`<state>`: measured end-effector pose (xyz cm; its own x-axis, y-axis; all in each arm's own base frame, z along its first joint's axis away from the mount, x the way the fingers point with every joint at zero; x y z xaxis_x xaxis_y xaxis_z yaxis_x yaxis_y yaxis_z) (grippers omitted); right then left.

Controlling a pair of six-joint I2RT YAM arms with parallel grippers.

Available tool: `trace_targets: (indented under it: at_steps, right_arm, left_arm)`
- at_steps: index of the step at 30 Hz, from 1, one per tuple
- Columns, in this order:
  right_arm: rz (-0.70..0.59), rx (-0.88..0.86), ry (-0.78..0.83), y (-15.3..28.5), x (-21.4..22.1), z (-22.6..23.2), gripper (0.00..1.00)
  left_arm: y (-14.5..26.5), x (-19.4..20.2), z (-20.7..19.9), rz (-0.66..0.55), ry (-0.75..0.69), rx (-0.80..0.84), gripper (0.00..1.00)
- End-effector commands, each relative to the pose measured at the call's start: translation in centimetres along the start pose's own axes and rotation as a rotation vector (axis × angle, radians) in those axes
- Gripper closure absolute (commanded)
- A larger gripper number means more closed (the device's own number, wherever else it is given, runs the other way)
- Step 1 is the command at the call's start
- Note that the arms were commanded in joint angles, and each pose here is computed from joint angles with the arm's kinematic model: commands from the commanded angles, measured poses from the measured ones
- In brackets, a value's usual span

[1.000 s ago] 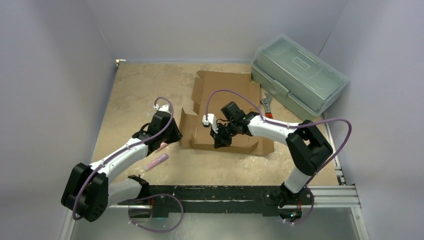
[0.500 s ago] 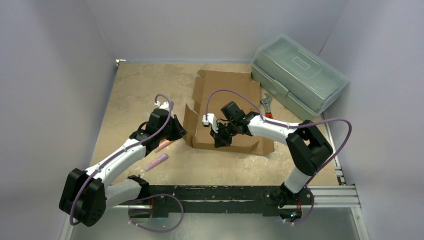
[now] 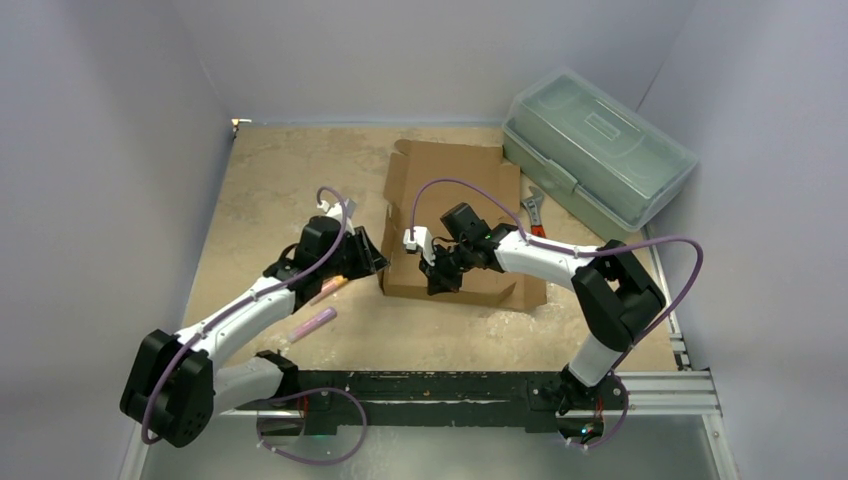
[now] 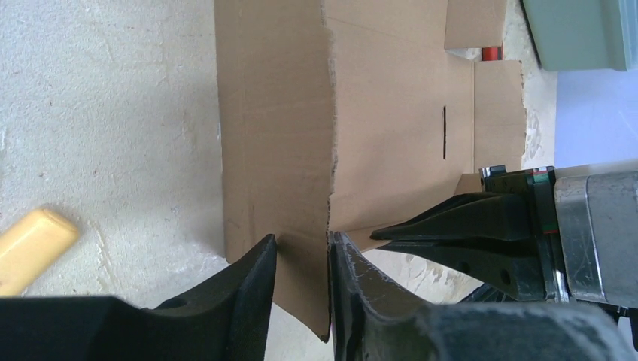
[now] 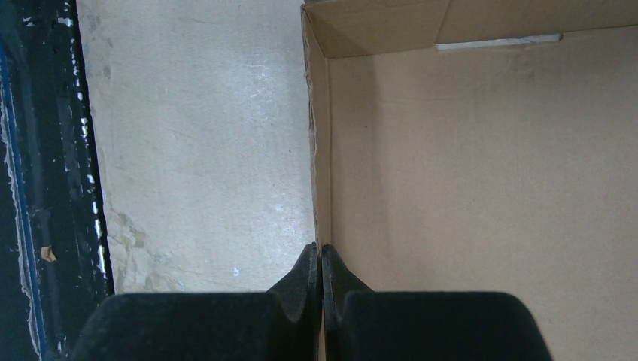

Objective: Fold the paper box
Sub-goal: Fold the paper box at the center of the board.

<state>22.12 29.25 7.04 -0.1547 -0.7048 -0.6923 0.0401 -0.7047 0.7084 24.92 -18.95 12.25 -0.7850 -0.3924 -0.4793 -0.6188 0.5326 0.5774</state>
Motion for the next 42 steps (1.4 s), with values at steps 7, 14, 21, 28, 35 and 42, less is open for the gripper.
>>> trace_targets:
  at_steps: [7,14,21,28,35,42]
  right_arm:
    - [-0.034,0.009,0.014,0.1,-1.6,-0.4,1.0]
    - [-0.031,0.009,0.01,0.0,-1.5,-0.4,1.0]
    - [-0.031,0.007,0.009,0.0,-1.5,-0.3,1.0]
    - [-0.032,0.005,0.008,0.0,-1.5,-0.3,1.0]
    - [-0.039,0.003,-0.001,-0.1,-1.7,-0.3,1.0]
    - [-0.034,0.0,-0.009,-0.3,-1.7,-0.4,1.0]
  left_arm:
    - [-0.5,1.4,0.7,0.022,0.005,0.03,0.62]
    - [-0.5,1.9,0.5,0.021,0.005,0.078,0.61]
    - [-0.2,2.8,1.3,0.024,0.018,0.075,0.52]
    - [-0.3,3.3,1.5,0.029,0.019,0.095,0.46]
    - [0.4,3.5,1.2,0.014,0.014,0.127,0.38]
    - [0.3,4.0,1.6,-0.005,0.04,0.134,0.38]
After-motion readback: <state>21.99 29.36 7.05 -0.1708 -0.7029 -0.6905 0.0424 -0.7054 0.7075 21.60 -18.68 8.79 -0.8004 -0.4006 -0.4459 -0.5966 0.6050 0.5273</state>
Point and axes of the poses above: each gripper's point midway between its finger pads, its own y axis back along the fingers, its own z axis along the line the jaws close on, x = y × z, the point moved 2 cm from there along y, back along the fingers, and after that the axes turned 5 degrees about y, right-handed, at the moved point
